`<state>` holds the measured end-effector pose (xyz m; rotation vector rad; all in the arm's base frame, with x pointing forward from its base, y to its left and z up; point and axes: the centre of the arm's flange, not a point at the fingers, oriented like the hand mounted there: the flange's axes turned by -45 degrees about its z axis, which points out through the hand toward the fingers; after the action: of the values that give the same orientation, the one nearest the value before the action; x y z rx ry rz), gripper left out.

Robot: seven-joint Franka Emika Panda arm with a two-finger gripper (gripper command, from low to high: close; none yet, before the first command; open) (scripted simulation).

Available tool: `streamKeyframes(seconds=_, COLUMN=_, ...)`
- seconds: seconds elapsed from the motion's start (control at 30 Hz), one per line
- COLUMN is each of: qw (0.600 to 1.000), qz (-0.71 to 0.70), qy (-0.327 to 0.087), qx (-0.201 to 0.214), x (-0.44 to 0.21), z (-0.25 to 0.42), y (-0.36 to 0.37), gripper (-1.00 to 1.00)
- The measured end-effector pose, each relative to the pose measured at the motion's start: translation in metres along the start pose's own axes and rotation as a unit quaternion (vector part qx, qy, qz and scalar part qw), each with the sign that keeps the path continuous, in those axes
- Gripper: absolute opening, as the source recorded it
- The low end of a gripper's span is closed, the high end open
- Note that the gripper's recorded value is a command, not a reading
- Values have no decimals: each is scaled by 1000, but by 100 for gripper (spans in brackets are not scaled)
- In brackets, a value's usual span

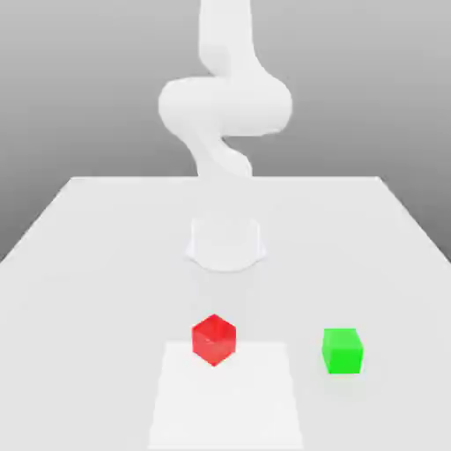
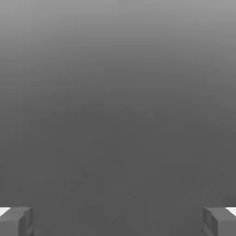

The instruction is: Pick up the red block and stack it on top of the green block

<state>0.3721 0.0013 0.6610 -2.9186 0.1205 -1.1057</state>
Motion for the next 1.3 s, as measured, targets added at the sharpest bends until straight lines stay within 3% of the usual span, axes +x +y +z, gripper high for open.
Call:
streamKeyframes(seconds=0.3, qw=975, qz=147, qy=-159, qx=-49, x=-119, z=194, y=16, gripper=0)
streamKeyframes(seconds=0.6, qw=890, qz=303, qy=-312, qx=-135, x=-324, z=315, y=42, gripper=0)
streamKeyframes(seconds=0.77, qw=881, qz=315, qy=-324, qx=-141, x=-369, z=350, y=45, gripper=0)
streamKeyframes(seconds=0.8, qw=881, qz=315, qy=-324, qx=-141, x=-374, z=354, y=45, gripper=-100)
streamKeyframes(seconds=1.3, qw=881, qz=315, qy=-324, qx=-142, x=-337, z=312, y=43, gripper=-100)
